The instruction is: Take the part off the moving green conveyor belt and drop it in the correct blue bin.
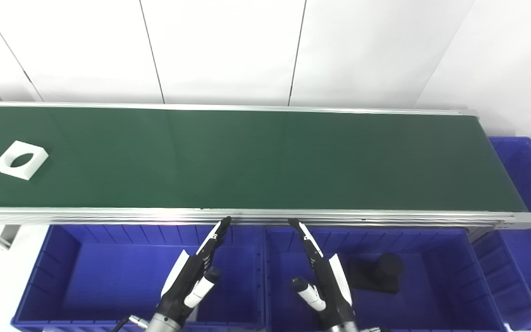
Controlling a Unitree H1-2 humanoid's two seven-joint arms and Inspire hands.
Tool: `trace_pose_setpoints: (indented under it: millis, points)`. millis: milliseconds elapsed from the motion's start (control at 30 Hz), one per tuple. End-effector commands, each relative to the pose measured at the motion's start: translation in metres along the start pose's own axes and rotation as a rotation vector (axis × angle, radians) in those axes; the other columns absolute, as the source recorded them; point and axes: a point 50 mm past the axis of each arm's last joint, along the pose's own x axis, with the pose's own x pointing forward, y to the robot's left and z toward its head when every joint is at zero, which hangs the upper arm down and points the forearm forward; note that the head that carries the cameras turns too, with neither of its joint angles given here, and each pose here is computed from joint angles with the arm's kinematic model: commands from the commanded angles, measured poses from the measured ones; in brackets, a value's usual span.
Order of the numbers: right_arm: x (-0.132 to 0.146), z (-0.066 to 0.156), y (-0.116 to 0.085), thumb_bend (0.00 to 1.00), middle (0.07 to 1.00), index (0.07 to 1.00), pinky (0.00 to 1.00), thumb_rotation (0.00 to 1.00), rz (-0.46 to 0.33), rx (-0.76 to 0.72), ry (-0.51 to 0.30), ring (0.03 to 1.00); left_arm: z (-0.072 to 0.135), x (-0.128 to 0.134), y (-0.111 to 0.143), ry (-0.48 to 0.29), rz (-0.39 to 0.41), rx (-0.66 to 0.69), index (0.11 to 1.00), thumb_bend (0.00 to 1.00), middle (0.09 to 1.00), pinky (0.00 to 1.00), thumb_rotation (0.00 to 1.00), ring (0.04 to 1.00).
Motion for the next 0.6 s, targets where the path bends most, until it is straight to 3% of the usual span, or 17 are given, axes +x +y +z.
trace_pose_setpoints:
  millis: [0,567]
  points:
    - [0.0036,0.013,-0.0008,0.93,0.975,0.945,0.99,1.0,-0.002,0.027,-0.084,0.995,0.0096,0.0057,-0.0001,-0.063,0.013,-0.001,0.976,0.81,1.0,1.0,1.0,1.0]
    - [0.0044,0.0097,-0.0014,0.93,0.974,0.948,0.98,1.0,0.002,0.009,-0.077,0.987,0.0089,0.0058,0.0018,-0.061,0.021,0.01,0.982,0.8,1.0,1.0,1.0,1.0]
